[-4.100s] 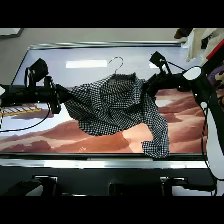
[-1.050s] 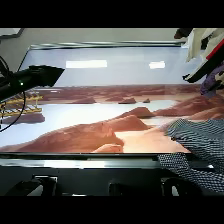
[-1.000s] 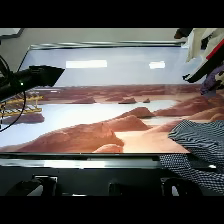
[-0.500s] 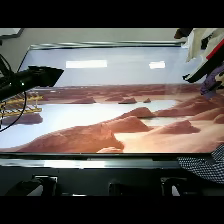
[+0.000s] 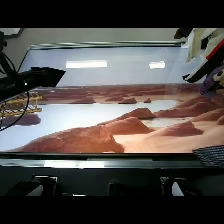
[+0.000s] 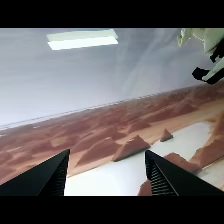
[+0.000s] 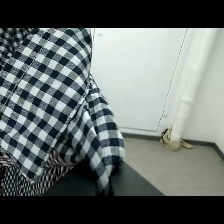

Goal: Fold the clothes and pants, and hang the long-sleeved shirts on hangers.

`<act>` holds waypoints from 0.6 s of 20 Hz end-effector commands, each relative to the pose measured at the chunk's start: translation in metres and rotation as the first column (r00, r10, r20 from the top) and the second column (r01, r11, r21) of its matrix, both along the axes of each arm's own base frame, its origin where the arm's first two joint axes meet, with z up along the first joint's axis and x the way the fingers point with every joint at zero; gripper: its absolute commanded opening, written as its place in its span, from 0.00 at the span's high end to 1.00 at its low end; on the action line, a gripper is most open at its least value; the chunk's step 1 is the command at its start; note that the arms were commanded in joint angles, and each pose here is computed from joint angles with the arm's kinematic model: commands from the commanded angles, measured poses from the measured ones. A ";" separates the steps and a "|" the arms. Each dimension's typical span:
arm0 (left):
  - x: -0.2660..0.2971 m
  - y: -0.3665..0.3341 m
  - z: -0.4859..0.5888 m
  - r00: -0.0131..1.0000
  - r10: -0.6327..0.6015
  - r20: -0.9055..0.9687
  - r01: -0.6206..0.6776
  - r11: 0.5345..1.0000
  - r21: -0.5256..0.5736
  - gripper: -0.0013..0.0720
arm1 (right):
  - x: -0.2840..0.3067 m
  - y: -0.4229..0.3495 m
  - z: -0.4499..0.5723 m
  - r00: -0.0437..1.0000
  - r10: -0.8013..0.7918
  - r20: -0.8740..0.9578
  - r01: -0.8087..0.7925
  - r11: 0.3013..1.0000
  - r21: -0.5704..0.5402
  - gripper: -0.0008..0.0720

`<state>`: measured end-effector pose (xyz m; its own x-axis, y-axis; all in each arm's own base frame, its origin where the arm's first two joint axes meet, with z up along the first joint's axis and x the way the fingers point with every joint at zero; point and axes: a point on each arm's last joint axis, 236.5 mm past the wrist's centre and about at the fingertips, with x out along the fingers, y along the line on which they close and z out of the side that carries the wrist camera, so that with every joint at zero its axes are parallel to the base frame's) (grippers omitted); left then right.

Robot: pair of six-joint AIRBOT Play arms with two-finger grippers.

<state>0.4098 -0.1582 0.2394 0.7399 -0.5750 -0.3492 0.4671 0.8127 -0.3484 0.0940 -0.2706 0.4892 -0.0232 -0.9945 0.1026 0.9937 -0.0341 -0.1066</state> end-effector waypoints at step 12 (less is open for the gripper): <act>0.004 0.000 -0.008 1.000 0.001 -0.018 -0.001 1.000 0.001 0.22 | -0.002 -0.060 -0.011 0.993 -0.109 0.054 0.107 0.993 0.040 0.96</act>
<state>0.4138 -0.1586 0.2324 0.7342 -0.5744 -0.3620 0.4609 0.8131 -0.3555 0.0969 -0.3191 0.4878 -0.1275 -0.9868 0.0998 0.9881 -0.1352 -0.0738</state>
